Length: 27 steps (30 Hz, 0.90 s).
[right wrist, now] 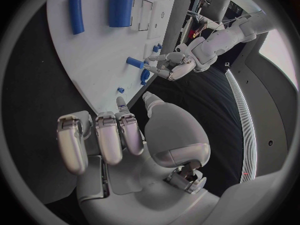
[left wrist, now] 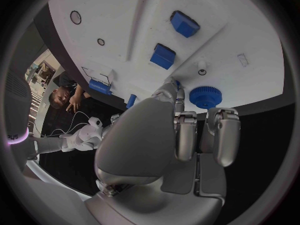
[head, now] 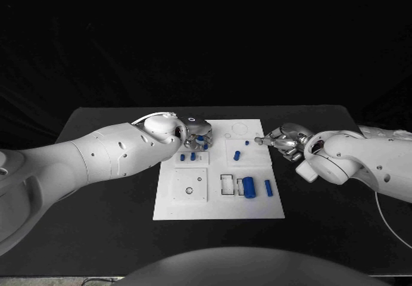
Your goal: Assemble the parts on the task board
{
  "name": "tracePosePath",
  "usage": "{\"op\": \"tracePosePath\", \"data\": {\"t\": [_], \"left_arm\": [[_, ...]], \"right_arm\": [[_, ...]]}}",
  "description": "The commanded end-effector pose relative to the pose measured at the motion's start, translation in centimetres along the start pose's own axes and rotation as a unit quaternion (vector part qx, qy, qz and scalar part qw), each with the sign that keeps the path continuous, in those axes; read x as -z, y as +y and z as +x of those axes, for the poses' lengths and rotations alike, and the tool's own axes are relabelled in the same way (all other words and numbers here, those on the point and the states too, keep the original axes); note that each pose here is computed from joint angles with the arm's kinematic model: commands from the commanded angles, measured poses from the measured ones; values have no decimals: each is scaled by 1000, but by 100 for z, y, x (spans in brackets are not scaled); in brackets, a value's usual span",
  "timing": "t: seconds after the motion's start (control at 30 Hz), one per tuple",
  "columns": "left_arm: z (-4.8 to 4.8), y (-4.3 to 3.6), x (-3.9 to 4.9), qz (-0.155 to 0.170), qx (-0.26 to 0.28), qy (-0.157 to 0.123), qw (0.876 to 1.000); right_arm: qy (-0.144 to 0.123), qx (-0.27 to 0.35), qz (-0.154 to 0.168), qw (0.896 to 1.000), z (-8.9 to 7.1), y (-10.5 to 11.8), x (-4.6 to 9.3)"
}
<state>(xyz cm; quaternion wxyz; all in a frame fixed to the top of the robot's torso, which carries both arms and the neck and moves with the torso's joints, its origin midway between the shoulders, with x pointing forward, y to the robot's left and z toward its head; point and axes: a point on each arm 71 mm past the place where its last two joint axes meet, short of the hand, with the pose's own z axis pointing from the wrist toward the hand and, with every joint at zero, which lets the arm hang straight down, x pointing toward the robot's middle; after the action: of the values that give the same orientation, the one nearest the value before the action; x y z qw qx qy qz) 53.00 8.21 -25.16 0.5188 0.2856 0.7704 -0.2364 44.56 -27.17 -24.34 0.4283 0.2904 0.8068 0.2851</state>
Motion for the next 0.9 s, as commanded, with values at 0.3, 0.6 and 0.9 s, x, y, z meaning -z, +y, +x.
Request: {"op": "tracePosePath", "data": {"t": [0.3,0.6,0.9], "left_arm": [[12,-9,-17,-3,-7,11,1000],[44,-10,-33,-5,-6,13,1000],[47,-32,-33,1,-16,-6,1000]], "right_arm": [[10,4,0,1000,23,3,-2],[11,4,2,1000,21,-1,-1],[11,4,4,1000,19,-6,0]]}}
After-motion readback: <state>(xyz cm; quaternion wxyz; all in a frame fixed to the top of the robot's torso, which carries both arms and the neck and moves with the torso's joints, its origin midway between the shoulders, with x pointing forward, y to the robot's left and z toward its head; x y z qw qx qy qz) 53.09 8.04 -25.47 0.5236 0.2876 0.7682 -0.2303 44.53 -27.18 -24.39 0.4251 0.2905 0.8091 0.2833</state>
